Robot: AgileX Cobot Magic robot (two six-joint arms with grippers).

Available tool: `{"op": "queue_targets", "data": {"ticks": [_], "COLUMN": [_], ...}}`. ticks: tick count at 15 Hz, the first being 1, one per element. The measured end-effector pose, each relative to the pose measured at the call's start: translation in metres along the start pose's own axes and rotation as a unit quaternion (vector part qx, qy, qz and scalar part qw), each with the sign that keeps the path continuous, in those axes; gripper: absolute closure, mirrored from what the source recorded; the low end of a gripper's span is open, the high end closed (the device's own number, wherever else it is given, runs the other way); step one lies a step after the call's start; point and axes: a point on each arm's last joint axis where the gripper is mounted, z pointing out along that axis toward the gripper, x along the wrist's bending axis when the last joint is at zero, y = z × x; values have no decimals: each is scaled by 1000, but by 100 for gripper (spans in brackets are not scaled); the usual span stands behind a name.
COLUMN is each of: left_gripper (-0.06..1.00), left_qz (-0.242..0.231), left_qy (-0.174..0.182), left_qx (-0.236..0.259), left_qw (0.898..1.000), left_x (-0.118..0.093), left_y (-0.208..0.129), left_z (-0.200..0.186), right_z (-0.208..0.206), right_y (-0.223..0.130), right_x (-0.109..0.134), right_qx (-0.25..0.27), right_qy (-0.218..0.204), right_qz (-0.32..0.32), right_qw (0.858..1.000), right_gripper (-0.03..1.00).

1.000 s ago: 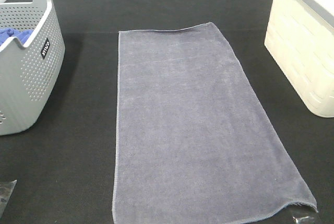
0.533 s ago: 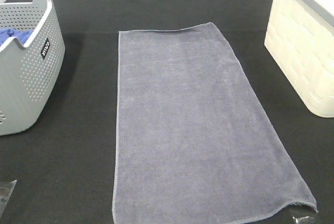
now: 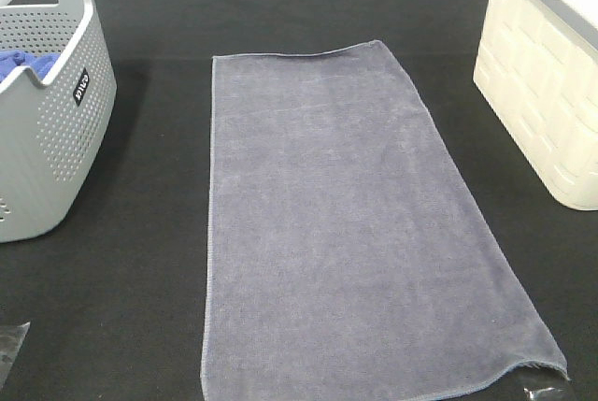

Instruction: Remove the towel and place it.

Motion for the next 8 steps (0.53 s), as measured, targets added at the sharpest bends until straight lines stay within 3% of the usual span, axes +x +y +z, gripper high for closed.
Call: {"op": "queue_targets", "data": {"ticks": [8], "left_gripper": [47], "left_qz": [1], "left_qy": [0], "left_qx": [0], "left_qw": [1000], "left_x": [0], "left_y": [0], "left_z": [0], "right_z": [0], "right_y": [0], "right_x": [5], "right_qx": [-3], "right_qy": [25], "right_qz": [-41], "right_qw": [999], "right_gripper": [46]}}
